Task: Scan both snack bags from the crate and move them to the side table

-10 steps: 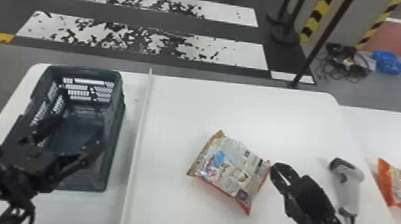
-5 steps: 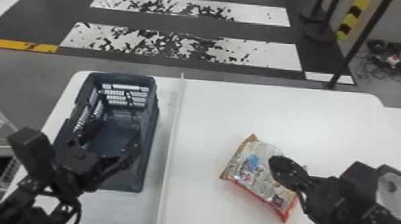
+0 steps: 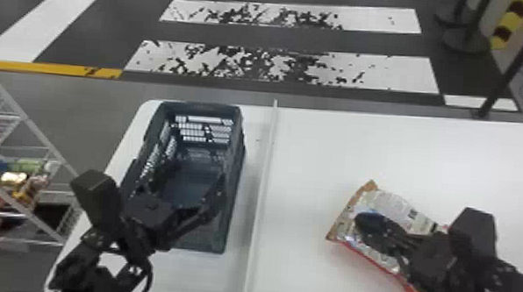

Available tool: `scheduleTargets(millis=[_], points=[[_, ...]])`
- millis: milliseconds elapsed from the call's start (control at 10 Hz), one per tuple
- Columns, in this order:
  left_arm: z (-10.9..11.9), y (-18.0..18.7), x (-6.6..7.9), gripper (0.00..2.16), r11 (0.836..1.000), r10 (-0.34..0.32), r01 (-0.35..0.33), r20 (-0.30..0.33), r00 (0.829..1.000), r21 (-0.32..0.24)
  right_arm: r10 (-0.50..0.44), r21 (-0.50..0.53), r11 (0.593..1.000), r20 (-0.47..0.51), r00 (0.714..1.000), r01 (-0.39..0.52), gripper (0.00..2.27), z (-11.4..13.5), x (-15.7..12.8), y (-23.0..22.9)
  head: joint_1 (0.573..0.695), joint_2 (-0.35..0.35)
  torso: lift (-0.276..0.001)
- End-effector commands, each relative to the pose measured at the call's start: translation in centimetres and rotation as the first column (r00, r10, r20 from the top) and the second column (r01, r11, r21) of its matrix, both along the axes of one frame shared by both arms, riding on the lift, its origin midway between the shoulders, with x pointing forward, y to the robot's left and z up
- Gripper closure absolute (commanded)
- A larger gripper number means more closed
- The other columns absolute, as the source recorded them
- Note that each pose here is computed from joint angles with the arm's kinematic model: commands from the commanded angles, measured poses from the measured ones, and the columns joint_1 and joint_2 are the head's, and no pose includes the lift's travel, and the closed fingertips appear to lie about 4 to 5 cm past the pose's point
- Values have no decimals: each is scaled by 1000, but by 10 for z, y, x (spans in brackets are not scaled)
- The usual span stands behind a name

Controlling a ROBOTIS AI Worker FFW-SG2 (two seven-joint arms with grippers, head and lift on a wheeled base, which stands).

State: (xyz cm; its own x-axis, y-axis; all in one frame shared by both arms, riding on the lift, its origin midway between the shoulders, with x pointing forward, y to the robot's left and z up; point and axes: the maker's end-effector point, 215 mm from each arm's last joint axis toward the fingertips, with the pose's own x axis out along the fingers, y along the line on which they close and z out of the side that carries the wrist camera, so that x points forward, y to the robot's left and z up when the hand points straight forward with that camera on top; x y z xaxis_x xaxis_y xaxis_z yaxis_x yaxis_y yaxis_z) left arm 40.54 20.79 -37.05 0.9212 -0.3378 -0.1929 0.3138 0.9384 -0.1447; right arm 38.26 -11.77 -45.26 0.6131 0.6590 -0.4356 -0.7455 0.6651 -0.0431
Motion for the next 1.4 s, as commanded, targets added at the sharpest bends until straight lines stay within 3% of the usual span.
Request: scheduleTargets(millis=[0,300,500,1000,1200,1300], points=[[0,1,0,87,1000,-3,3,-2,1000,4,-17,7,1000,8,1000,17,2256,-1,22,-2,695,132,-75],[0,1,0,87,1000,-9,9,0,1000,10,-77,-9,997,17,997,77,2256,-9,51,-16,695,117,-75],[-1,1,-1,87,1000,-9,9,-5,1000,10,-118,-26,993,-12,993,118,2256,-32,60,-24,695,99,-75],[-5,-3,3,87,1000,-14,14,-8,1000,4,-146,-86,987,-94,985,138,2256,-101,50,-41,695,72,-75],[-6,-3,2,87,1000,-14,14,-10,1000,4,-165,-60,985,-102,981,159,2256,-102,54,-43,695,64,-75],[-5,-3,3,87,1000,-14,14,-8,1000,4,-189,-33,982,-87,978,187,2256,-90,59,-49,695,62,-75]])
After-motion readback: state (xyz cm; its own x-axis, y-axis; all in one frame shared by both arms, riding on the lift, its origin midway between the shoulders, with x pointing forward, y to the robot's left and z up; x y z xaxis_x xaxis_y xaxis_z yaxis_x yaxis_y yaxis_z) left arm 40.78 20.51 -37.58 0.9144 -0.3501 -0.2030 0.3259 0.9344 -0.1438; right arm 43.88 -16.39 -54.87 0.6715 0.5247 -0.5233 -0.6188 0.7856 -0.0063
